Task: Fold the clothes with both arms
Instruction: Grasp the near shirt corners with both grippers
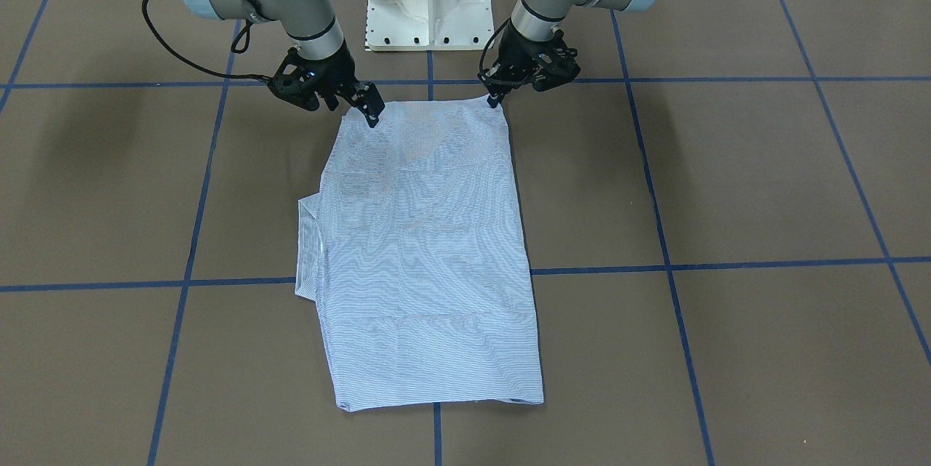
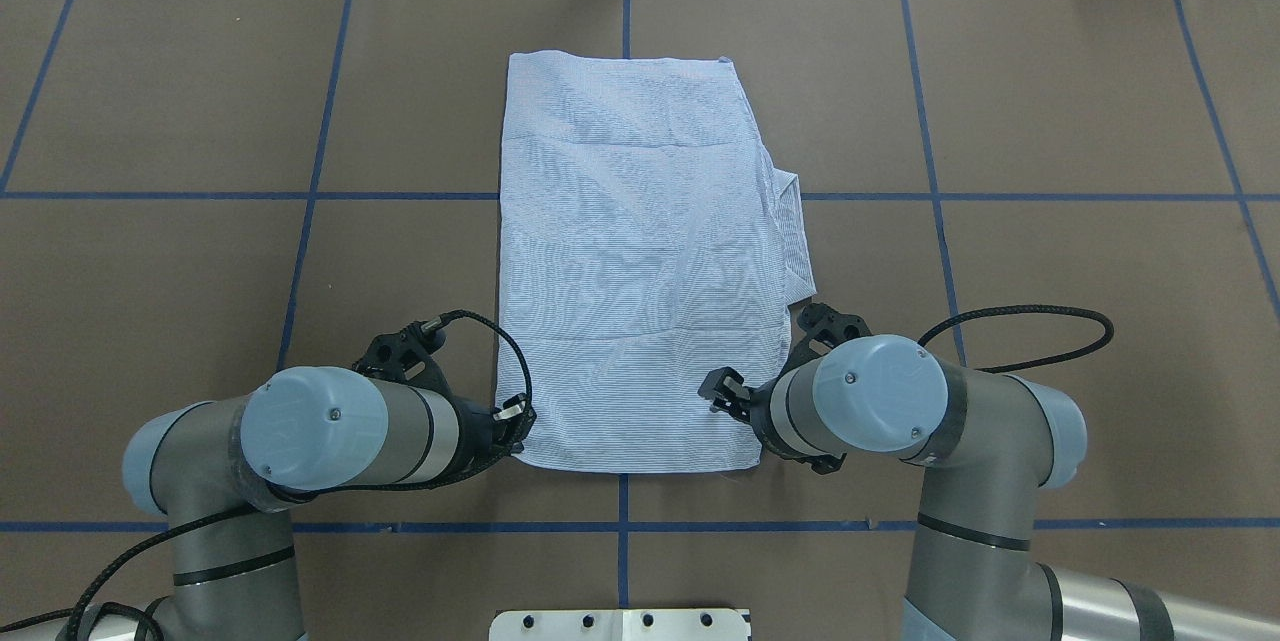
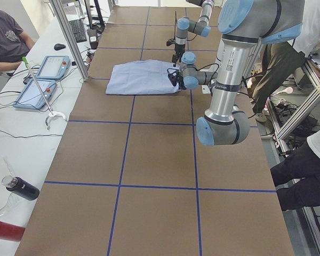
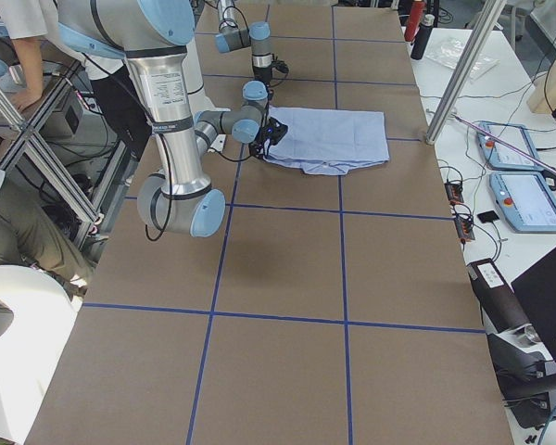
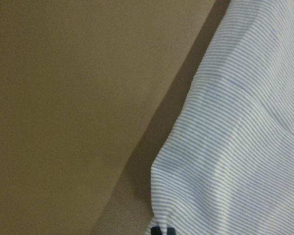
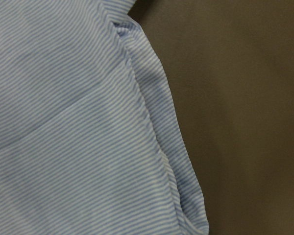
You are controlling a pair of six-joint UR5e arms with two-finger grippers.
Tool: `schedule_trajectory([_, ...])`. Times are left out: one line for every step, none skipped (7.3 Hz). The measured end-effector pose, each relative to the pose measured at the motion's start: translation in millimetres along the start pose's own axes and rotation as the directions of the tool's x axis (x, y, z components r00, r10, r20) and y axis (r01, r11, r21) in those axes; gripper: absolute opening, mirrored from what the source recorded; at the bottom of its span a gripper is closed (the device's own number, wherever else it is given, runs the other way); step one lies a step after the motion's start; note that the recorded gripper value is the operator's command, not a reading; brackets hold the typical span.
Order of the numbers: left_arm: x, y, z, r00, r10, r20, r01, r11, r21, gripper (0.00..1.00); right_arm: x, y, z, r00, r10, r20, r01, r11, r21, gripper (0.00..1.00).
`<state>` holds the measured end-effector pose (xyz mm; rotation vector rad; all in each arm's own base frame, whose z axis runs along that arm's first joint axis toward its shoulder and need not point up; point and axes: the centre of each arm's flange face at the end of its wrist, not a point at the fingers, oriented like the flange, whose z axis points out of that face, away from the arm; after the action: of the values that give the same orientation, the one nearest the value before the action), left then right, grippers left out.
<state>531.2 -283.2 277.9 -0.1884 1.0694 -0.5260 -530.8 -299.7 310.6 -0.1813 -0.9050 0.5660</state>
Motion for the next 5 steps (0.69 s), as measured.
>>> schedule_trajectory([0.0,0.0,0.0,1.000,0.000,0.000,0.000,1.000,0.000,0.00,0.1,-0.6,3.7,1.000,0.003,-0.008,-0.003,1.000,0.002,1.00])
schedule_trajectory([0.0,0.1,-0.1,1.000,0.000,0.000,0.000,1.000,-0.001,0.00,1.3,-1.7,5.9,1.000,0.004,-0.014,-0.004,1.000,0.004,1.00])
schedule_trajectory([0.1,0.0,-0.1,1.000,0.000,0.000,0.000,1.000,0.000,0.00,2.5,-1.8,7.6,1.000,0.005,-0.026,-0.005,1.000,0.005,1.00])
schedule_trajectory([0.0,-0.7,-0.1,1.000,-0.001,0.000,0.001,1.000,0.001,0.00,3.3,-1.0,9.1,0.999,0.006,-0.042,-0.006,1.000,0.008,0.98])
schedule_trajectory([-0.2,-1.4,0.0,1.000,-0.001,0.000,0.001,1.000,0.002,0.00,3.9,-0.3,9.9,0.999,0.007,-0.052,-0.007,1.000,0.009,0.85])
